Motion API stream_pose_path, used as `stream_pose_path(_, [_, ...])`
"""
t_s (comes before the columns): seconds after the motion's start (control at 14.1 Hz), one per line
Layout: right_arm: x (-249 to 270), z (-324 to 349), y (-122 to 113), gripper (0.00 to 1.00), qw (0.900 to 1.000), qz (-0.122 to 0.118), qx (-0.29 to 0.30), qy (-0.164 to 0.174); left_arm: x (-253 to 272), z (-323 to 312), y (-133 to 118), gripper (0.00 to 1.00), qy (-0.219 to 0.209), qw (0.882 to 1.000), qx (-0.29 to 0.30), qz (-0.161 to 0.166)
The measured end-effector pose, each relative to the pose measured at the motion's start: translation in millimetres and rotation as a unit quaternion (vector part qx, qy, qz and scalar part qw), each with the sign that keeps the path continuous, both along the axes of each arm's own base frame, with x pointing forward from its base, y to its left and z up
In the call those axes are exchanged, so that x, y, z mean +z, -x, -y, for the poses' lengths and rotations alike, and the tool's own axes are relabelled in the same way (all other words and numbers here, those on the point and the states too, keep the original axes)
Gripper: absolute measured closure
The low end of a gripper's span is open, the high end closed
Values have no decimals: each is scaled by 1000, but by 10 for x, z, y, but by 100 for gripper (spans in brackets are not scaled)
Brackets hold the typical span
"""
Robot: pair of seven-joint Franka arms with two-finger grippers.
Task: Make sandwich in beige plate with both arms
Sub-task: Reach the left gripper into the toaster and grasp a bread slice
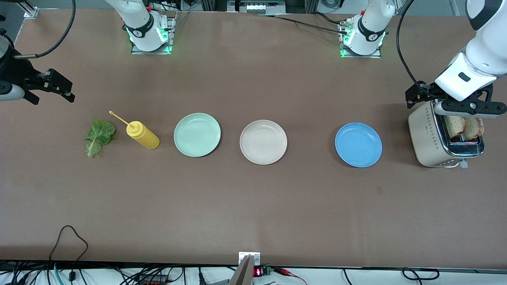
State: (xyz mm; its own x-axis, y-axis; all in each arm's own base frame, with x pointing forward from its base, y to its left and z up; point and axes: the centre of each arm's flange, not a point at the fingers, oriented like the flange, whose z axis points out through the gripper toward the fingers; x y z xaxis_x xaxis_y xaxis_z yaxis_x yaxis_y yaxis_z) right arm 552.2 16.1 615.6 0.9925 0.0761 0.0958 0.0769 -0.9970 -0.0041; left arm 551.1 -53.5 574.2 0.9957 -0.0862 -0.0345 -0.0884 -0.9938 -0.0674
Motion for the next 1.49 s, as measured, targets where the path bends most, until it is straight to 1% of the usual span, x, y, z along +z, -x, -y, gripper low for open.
stream_pose_path(0.35, [0,0,0,0,1000,0,0,0,-47,-37,15,0,-2,1000,4,-16])
stream_pose_path(0.5, [0,0,0,0,1000,0,0,0,-132,-48,-26,0,-2,1000,5,-23])
stream_pose_path(0.64, [0,0,1,0,1000,0,0,0,-264,-125,-122,0,-2,999,13,-34])
stream_pose_path(0.85, [-1,0,1,0,1000,0,0,0,-410,-530,-243,0,-2,998,47,-46])
stream_pose_path(0.92, [-2,1,1,0,1000,-1,0,0,-427,-879,-242,0,-18,997,54,-52])
stream_pose_path(1.06, [-4,2,1,0,1000,-1,0,0,-426,-1230,-217,0,-45,997,25,-59])
stream_pose_path(1.13, [-5,2,1,0,1000,-1,0,0,-445,-1415,-200,0,-49,997,17,-65])
stream_pose_path(1.35, [-11,3,0,0,1000,-2,0,0,-657,-1804,-175,0,-43,995,23,-87])
stream_pose_path(1.49, [-15,3,0,0,1000,-2,0,0,-901,-1942,-194,0,-39,994,30,-93])
